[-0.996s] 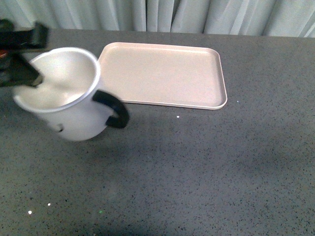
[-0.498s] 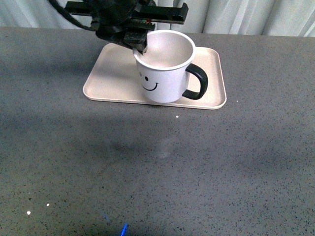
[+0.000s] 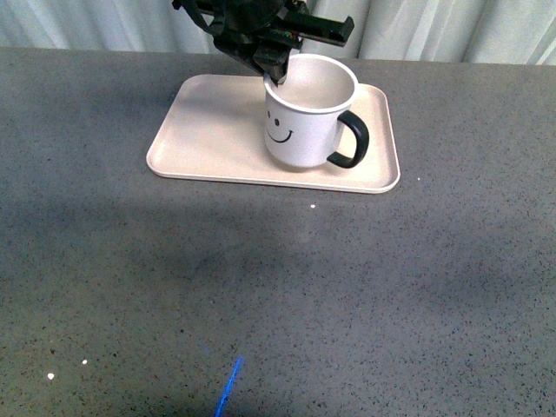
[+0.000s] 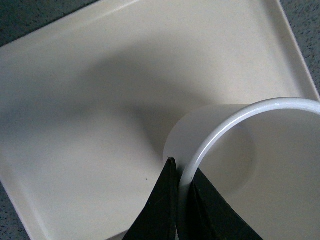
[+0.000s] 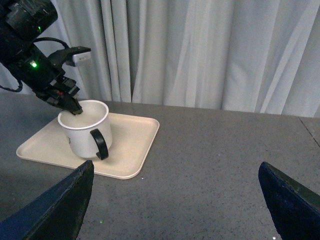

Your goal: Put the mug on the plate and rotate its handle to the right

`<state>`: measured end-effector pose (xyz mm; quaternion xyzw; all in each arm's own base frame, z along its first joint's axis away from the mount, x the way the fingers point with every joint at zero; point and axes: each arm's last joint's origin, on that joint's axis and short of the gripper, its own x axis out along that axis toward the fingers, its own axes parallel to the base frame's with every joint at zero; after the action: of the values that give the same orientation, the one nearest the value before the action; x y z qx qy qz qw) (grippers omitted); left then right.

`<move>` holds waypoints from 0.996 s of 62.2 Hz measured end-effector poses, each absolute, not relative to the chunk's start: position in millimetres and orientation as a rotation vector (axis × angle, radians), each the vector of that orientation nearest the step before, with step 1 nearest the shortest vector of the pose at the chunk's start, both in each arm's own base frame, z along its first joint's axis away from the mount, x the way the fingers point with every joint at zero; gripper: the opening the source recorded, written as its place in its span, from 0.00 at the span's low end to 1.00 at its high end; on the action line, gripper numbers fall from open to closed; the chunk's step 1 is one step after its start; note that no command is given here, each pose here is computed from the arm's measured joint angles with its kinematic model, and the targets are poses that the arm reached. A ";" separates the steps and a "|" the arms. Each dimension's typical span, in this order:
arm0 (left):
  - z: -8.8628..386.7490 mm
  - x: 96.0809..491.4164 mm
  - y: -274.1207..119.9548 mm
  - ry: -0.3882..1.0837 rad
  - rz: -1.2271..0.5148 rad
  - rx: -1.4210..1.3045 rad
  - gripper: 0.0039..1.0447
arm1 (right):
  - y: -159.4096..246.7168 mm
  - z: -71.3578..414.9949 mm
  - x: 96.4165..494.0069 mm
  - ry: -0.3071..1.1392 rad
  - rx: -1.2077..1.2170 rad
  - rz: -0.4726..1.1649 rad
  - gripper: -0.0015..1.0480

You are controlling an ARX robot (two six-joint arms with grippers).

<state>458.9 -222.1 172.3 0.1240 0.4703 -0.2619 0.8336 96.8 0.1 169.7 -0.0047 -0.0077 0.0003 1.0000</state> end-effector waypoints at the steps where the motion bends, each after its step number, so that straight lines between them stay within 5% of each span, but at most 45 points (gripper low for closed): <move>1: 170.6 459.6 -222.5 1.001 -0.556 0.264 0.02 | 0.1 169.7 96.8 -0.015 -0.009 0.001 0.91; 23: 154.2 467.6 -227.3 1.039 -0.578 0.312 0.02 | 0.0 169.7 96.8 -0.015 -0.009 0.000 0.91; 48: 165.3 465.7 -226.4 0.957 -0.636 0.332 0.63 | 0.1 169.7 96.8 -0.015 -0.009 0.001 0.91; 59: 208.7 448.3 -203.7 0.810 -0.643 0.273 0.92 | 0.1 169.7 96.8 -0.015 -0.009 0.001 0.91; 62: 222.1 442.2 -195.0 0.761 -0.630 0.246 0.92 | 0.0 169.7 96.8 -0.015 -0.009 0.000 0.91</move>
<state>442.2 -195.0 222.1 0.1179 0.3645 -0.3016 0.8731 96.8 0.0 169.7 -0.0047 -0.0077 0.0002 1.0000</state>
